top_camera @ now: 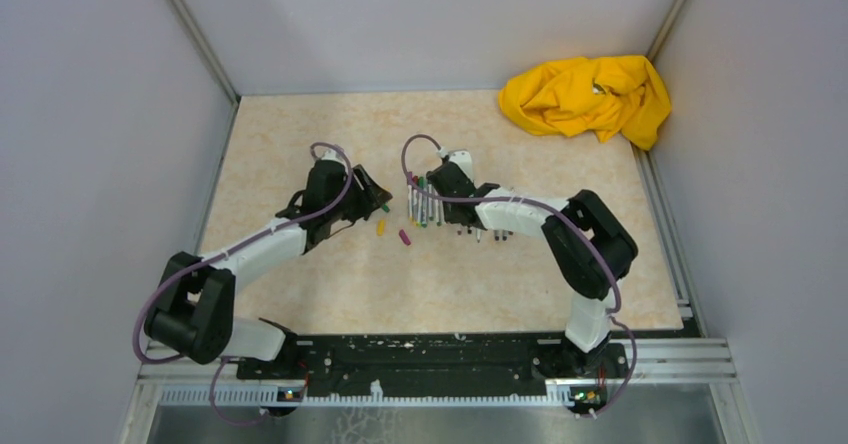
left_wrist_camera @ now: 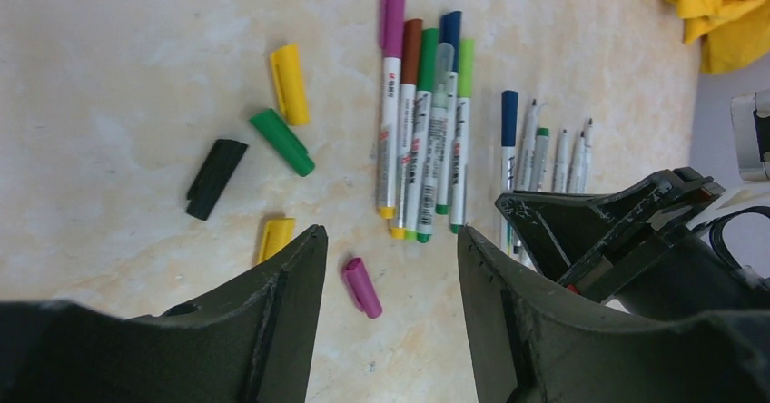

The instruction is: Open the pen caps

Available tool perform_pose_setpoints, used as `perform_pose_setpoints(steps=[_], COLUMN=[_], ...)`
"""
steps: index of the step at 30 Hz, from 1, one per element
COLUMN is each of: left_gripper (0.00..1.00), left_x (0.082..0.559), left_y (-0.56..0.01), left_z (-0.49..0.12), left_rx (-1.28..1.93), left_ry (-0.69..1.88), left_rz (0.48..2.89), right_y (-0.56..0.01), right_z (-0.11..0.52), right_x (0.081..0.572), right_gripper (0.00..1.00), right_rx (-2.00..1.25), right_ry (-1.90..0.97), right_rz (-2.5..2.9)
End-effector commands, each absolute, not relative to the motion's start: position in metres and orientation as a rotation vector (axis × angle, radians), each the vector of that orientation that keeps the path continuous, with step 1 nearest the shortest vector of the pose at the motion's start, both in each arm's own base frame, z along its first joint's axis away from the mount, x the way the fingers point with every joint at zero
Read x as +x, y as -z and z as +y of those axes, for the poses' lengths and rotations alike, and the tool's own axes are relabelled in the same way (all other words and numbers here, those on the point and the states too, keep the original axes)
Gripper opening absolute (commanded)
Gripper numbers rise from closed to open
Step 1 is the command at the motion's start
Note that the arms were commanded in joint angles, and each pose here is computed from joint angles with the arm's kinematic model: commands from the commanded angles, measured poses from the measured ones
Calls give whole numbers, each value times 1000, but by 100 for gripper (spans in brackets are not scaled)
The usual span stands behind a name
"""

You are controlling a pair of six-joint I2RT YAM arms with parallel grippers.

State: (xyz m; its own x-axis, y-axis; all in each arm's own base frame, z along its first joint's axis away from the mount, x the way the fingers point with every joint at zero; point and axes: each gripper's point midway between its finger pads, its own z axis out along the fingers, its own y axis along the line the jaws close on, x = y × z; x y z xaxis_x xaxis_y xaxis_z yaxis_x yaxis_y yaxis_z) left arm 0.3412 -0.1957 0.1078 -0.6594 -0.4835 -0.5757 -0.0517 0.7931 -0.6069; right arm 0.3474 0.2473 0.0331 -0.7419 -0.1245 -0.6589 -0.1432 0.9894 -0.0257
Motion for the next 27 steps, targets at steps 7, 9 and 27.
perform_pose_setpoints(steps=[7, 9, 27], left_gripper=[63, 64, 64], left_x=[337, 337, 339], left_y=[-138, -138, -130], left_z=[-266, -276, -317], left_rx=[-189, -175, -219], left_ry=[1003, 1033, 1191], left_rz=[2157, 2160, 2180], right_y=[-94, -99, -117], right_z=[254, 256, 285], right_x=[334, 328, 284], right_gripper=[0, 0, 0], right_rx=[-169, -175, -243], right_ry=[-208, -234, -370], right_rz=[2279, 2268, 2221])
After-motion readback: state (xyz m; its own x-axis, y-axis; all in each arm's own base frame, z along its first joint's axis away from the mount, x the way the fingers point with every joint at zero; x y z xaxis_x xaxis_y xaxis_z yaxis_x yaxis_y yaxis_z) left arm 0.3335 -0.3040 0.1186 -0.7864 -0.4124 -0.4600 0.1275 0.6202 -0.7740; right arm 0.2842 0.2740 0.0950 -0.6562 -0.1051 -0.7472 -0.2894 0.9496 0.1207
